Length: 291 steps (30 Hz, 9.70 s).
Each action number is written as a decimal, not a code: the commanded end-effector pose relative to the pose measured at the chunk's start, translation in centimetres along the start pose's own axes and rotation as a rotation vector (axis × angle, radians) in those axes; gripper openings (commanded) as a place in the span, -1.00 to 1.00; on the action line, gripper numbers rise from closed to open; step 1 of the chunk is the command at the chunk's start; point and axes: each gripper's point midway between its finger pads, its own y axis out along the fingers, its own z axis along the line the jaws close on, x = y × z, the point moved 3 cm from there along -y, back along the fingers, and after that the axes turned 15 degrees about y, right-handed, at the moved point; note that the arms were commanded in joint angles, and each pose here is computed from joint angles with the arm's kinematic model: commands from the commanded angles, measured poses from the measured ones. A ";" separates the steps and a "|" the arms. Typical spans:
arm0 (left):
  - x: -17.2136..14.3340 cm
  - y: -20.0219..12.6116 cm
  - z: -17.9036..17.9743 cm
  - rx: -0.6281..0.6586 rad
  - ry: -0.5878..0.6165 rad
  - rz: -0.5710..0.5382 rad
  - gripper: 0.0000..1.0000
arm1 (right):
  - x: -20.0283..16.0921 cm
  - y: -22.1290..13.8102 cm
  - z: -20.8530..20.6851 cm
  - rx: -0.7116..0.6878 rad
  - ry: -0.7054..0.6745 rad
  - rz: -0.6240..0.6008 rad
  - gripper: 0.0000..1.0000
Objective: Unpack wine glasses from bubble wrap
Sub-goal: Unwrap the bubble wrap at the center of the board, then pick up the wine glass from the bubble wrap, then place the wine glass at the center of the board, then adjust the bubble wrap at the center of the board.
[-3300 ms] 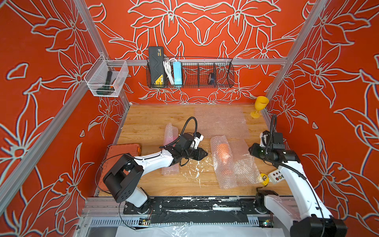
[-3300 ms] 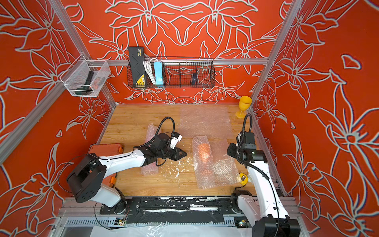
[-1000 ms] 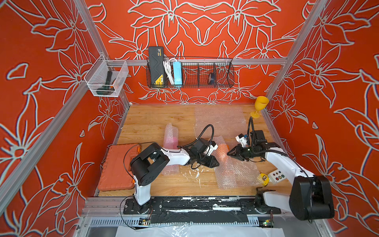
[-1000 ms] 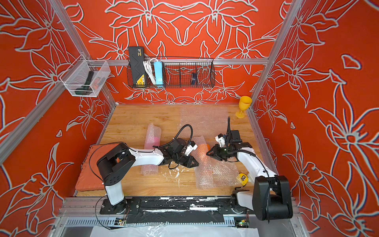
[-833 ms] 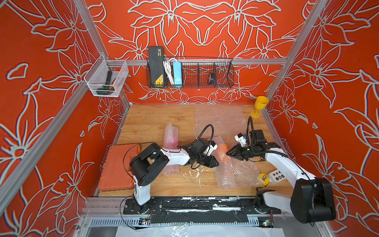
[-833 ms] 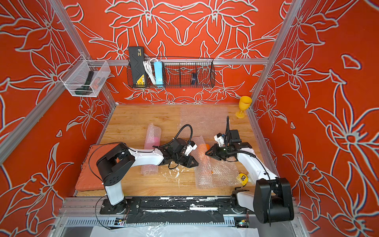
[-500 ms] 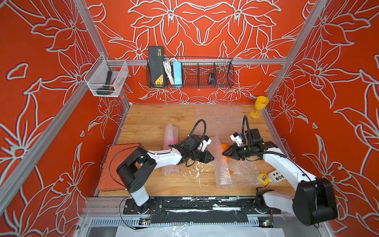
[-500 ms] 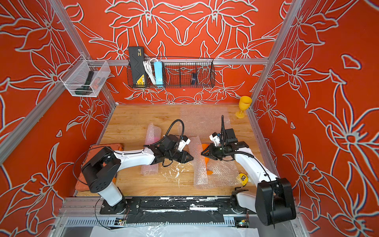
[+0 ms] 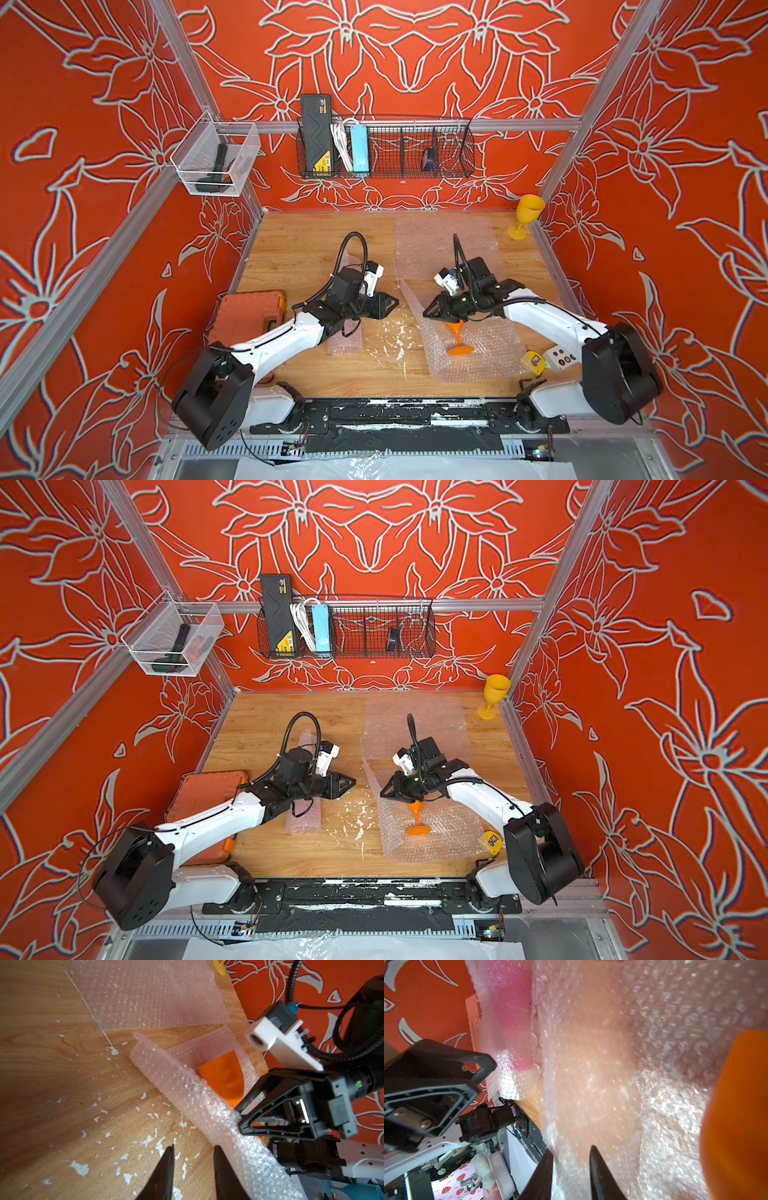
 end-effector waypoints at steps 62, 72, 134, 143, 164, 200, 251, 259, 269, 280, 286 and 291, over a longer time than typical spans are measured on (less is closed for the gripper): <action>-7.6 7.9 -0.9 -0.163 -0.034 0.328 -0.36 | 3.3 -12.7 -7.5 -0.482 -0.044 -0.410 0.65; -7.8 8.4 -0.6 -0.149 -0.046 0.346 -0.35 | 3.0 -11.6 -8.7 -0.497 -0.038 -0.345 0.76; -9.2 9.3 -0.2 -0.149 -0.069 0.396 -0.35 | 7.2 -2.4 -8.3 -0.465 -0.083 -0.057 0.82; -9.3 9.3 -0.2 -0.151 -0.070 0.397 -0.35 | 7.0 -2.1 -8.9 -0.493 -0.086 -0.047 0.76; -9.3 9.1 -0.3 -0.155 -0.069 0.395 -0.35 | 6.9 -3.2 -7.5 -0.488 -0.119 -0.091 0.60; -9.3 8.3 -0.7 -0.182 -0.056 0.377 -0.35 | 21.7 -30.3 -11.2 -0.777 0.042 -1.490 0.27; -8.3 6.1 -1.1 -0.151 -0.033 0.365 -0.35 | 29.4 -27.7 -19.5 -0.892 -0.027 -1.495 0.95; -8.0 5.8 -1.3 -0.150 -0.033 0.347 -0.35 | 27.7 -28.5 -18.3 -0.874 -0.007 -1.487 0.95; -7.6 5.4 -1.3 -0.135 -0.017 0.331 -0.34 | 22.8 -28.4 -15.2 -0.735 0.108 -1.319 0.95; -8.3 6.5 -0.3 -0.101 -0.002 0.374 -0.35 | 14.2 -19.2 -9.6 -0.466 -0.021 -0.857 0.71; -8.4 7.7 0.8 -0.049 -0.033 0.391 -0.35 | 9.2 -10.4 -8.8 -0.313 -0.039 -0.550 0.67; -8.6 8.9 1.3 -0.040 -0.052 0.400 -0.34 | 7.6 -6.1 -11.7 -0.273 0.050 -0.430 0.65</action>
